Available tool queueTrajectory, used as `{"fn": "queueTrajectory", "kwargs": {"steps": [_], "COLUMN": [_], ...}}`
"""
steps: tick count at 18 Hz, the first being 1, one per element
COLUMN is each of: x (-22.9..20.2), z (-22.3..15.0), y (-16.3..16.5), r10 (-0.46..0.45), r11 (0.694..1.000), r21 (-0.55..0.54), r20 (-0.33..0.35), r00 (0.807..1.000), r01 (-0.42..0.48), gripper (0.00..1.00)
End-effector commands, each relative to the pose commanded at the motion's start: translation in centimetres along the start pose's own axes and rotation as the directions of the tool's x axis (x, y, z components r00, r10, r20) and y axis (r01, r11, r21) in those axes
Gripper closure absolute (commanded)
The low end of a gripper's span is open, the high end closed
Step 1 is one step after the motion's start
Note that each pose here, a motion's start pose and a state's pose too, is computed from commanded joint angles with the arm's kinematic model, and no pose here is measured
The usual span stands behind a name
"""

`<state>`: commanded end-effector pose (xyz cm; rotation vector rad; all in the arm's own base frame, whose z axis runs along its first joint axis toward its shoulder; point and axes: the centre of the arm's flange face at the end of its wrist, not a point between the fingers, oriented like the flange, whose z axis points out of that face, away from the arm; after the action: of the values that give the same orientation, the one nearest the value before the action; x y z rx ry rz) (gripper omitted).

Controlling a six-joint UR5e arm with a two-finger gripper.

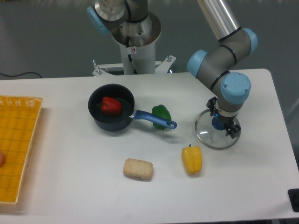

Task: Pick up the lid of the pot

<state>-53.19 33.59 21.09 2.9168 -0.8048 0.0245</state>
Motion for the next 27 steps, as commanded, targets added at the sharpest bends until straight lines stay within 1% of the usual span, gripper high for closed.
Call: {"fn": "queueTrajectory", "kwargs": {"steps": [2,4,7,9,14,15,19,20,24,27], "x": [0.05,0.05,0.07,0.04,0.05,0.04,0.06,0.07,0.06,-0.03], "z": [0.06,0.06,0.06,0.01,-0.01,0.07,0.09,0.10,-0.04,-0.06], "y": [-0.02,-0.02,-0.20,-0.19,-0.36,-0.45,-0.44,-0.44,-0.41,-0.38], "r10": [-0.007,-0.011,-0.009,-0.012,-0.017,-0.016,-0.013,-0.011,-0.012,-0.013], "r11": [1.000,1.000,1.000,1.000,1.000,1.000,1.000,1.000,1.000,1.000], "r21": [0.000,0.000,-0.001,-0.001,-0.003,-0.004,-0.006,-0.005,-0.007,-0.009], "r20": [-0.001,-0.001,-0.003,-0.003,-0.003,-0.004,-0.006,-0.008,-0.006,-0.007], "r00": [1.000,1.000,1.000,1.000,1.000,1.000,1.000,1.000,1.000,1.000], "r01": [0.007,0.011,0.009,0.012,0.017,0.016,0.013,0.011,0.012,0.013], "gripper": [0.01,0.06,0.07,0.11,0.12,0.18,0.18,0.26,0.34,0.46]}}
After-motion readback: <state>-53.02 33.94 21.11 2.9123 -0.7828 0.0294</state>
